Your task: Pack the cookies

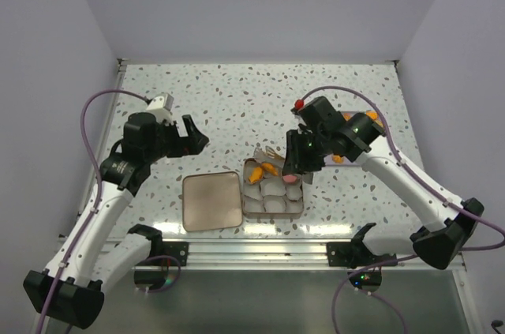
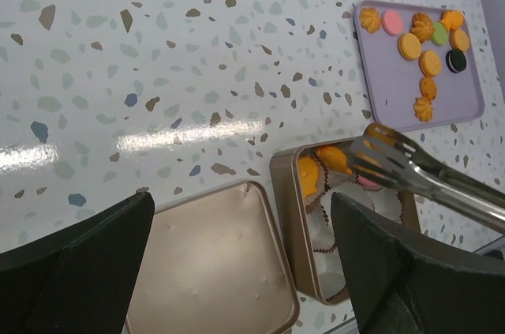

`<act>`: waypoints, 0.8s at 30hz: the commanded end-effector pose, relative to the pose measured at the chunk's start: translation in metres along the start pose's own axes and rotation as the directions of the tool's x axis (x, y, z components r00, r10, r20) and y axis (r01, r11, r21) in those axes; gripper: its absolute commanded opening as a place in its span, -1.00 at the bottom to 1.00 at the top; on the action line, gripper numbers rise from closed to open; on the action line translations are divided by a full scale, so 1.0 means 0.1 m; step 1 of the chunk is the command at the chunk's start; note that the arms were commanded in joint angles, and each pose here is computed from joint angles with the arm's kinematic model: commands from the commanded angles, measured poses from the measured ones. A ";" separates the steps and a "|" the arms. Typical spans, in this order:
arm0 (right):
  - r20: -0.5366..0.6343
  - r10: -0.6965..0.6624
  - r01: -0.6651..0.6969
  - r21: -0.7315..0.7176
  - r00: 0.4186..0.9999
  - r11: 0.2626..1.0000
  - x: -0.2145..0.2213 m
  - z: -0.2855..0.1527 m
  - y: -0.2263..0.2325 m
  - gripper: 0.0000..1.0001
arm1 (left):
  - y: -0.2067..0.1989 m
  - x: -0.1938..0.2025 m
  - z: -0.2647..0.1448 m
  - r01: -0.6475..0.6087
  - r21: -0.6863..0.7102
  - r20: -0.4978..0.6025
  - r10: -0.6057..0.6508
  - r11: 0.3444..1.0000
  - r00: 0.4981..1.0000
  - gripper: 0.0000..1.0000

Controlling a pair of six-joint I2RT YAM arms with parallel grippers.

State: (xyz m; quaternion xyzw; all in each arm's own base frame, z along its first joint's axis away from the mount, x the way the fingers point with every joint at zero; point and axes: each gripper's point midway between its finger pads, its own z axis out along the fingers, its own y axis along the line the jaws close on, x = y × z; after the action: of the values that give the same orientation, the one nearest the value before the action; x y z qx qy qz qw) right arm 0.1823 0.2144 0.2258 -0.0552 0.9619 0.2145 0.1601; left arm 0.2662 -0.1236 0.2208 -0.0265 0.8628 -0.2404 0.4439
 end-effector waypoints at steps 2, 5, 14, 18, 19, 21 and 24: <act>-0.014 -0.004 0.002 -0.138 1.000 0.990 0.21 -0.05 0.33 -0.41 | -0.06 -0.06 -0.13 0.003 0.019 0.038 -0.004 1.000 0.999 1.00; -0.056 -0.034 0.025 -0.156 0.998 0.987 0.41 0.04 0.44 -0.41 | -0.06 -0.02 -0.15 0.012 0.023 0.039 -0.012 1.000 0.999 1.00; -0.093 -0.037 0.025 -0.127 0.995 0.992 0.70 0.24 0.48 -0.41 | -0.02 0.07 -0.26 0.036 0.011 0.045 -0.036 0.999 0.998 1.00; -0.081 -0.033 0.025 -0.099 0.996 0.995 0.69 0.23 0.43 -0.41 | 0.00 0.09 -0.31 0.031 0.003 0.046 -0.031 1.000 0.998 1.00; -0.081 -0.032 0.025 -0.095 0.996 0.995 0.69 0.22 0.42 -0.41 | 0.01 0.10 -0.32 0.032 0.000 0.047 -0.031 1.000 0.998 1.00; -0.090 -0.031 0.022 -0.090 0.995 0.996 0.72 0.23 0.40 -0.38 | 0.02 0.12 -0.33 0.034 -0.003 0.045 -0.033 0.999 0.998 1.00; -0.096 -0.028 0.020 -0.085 0.995 0.996 0.75 0.22 0.37 -0.26 | 0.01 0.13 -0.35 0.041 0.000 0.047 -0.041 0.999 0.998 1.00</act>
State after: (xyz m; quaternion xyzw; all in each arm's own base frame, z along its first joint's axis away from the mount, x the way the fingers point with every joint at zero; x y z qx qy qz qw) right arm 0.1105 0.2561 0.1879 -0.0927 0.9624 0.2376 0.0930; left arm 0.2349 -0.1131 0.2301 -0.0424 0.8495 -0.2488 0.4634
